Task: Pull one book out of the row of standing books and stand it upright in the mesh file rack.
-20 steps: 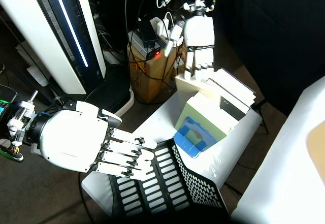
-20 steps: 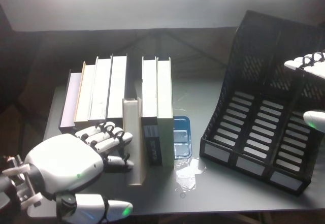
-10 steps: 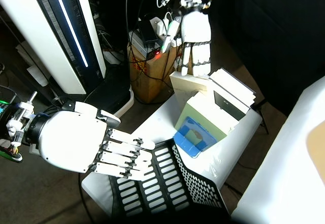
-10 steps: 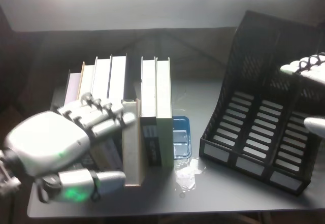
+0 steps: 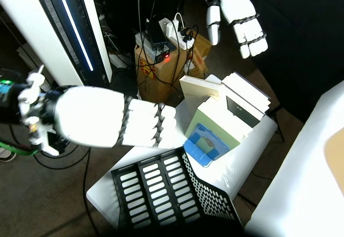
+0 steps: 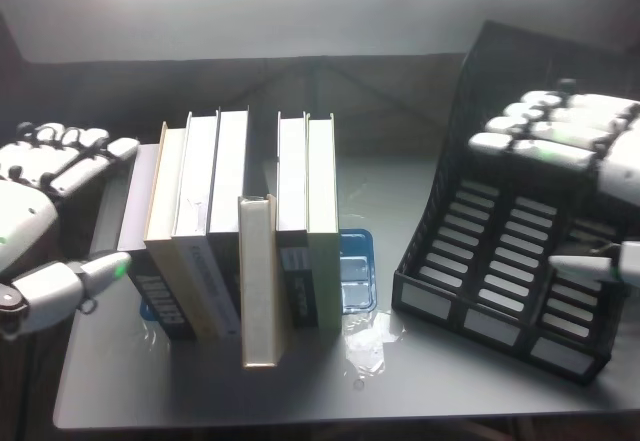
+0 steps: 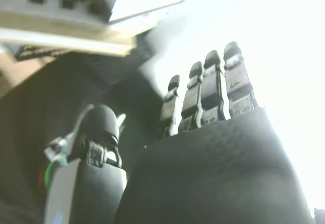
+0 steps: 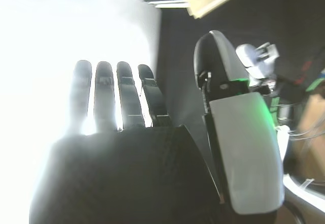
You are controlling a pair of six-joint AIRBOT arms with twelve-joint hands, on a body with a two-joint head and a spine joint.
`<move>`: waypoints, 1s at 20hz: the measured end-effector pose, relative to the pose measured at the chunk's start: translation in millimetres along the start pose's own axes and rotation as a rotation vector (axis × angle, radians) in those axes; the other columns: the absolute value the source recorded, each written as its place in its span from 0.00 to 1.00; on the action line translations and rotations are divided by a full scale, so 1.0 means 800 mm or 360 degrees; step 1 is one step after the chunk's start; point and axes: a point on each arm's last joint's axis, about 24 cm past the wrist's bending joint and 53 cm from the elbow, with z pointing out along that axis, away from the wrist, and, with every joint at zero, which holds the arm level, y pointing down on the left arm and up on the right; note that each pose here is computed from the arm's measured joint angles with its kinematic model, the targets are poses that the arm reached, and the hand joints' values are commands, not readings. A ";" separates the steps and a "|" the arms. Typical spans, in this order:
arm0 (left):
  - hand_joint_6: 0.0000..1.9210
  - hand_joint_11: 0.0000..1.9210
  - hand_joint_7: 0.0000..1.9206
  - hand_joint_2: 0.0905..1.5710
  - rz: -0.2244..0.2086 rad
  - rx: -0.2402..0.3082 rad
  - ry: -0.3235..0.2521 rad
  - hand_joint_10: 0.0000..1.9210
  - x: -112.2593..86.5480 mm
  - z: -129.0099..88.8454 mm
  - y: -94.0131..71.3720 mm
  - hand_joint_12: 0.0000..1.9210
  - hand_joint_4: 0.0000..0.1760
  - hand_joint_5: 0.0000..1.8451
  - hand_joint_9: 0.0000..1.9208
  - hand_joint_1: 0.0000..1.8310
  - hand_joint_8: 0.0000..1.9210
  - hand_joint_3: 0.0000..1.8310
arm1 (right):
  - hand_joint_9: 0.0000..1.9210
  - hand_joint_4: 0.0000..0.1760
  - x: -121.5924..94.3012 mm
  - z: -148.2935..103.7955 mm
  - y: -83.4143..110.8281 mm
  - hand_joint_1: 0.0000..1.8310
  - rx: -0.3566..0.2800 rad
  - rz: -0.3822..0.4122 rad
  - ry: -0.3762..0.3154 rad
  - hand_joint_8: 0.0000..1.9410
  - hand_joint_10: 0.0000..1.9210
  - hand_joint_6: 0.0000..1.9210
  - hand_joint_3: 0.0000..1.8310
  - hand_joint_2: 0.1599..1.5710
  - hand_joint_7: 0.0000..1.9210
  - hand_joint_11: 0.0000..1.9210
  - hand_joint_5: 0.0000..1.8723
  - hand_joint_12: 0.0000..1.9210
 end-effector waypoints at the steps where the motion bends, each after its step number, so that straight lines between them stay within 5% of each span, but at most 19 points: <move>1: 0.00 0.00 0.00 0.86 -0.0004 -0.0025 -0.0012 0.00 -0.005 0.001 0.008 0.00 0.27 0.00 0.00 0.22 0.00 0.00 | 0.00 0.00 0.001 0.008 0.013 0.40 -0.0048 -0.0032 0.0016 0.00 0.00 0.00 0.00 0.74 0.00 0.00 0.00 0.00; 4: 0.00 0.00 0.00 0.85 -0.0003 -0.0121 -0.0057 0.00 -0.021 0.005 0.035 0.00 0.25 0.00 0.00 0.20 0.00 0.00 | 0.00 0.00 0.023 0.036 0.036 0.36 -0.0160 -0.0043 0.0132 0.00 0.00 0.00 0.00 0.74 0.00 0.00 0.00 0.00; 6: 0.00 0.00 0.00 0.85 0.0002 -0.0159 -0.0060 0.00 -0.026 0.007 0.046 0.00 0.33 0.00 0.00 0.20 0.00 0.00 | 0.00 0.00 0.034 0.047 0.043 0.34 -0.0177 -0.0105 0.0190 0.00 0.00 0.00 0.00 0.70 0.00 0.00 0.00 0.00; 9: 0.00 0.00 0.00 0.84 0.0014 -0.0164 -0.0042 0.00 -0.025 0.008 0.049 0.00 0.60 0.00 0.00 0.14 0.00 0.00 | 0.00 0.00 0.043 0.065 0.064 0.43 -0.0247 -0.0181 0.0231 0.00 0.00 0.00 0.00 0.64 0.00 0.00 0.00 0.00; 12: 0.00 0.00 0.00 0.86 0.0012 -0.0196 -0.0048 0.00 -0.029 0.009 0.057 0.00 0.44 0.00 0.00 0.13 0.00 0.00 | 0.00 0.00 0.055 0.075 0.069 0.42 -0.0267 -0.0241 0.0289 0.00 0.00 0.00 0.00 0.63 0.00 0.00 0.00 0.00; 13: 0.00 0.00 0.00 0.87 0.0005 -0.0223 -0.0049 0.00 -0.031 0.008 0.062 0.00 0.29 0.00 0.00 0.15 0.00 0.01 | 0.00 0.00 0.055 0.079 0.072 0.43 -0.0270 -0.0268 0.0294 0.00 0.00 0.00 0.00 0.64 0.00 0.00 0.00 0.00; 16: 0.00 0.00 0.00 0.87 0.0017 -0.0256 -0.0064 0.00 -0.040 0.007 0.072 0.00 0.39 0.00 0.00 0.19 0.00 0.00 | 0.00 0.00 0.050 0.092 0.078 0.43 -0.0290 -0.0287 0.0276 0.00 0.00 0.00 0.00 0.65 0.00 0.00 0.00 0.00; 20: 0.00 0.00 0.00 0.87 0.0023 -0.0335 -0.0090 0.00 -0.054 0.003 0.091 0.00 0.33 0.00 0.00 0.18 0.00 0.00 | 0.00 0.00 0.049 0.106 0.088 0.43 -0.0313 -0.0386 0.0283 0.00 0.00 0.00 0.00 0.63 0.00 0.00 0.00 0.00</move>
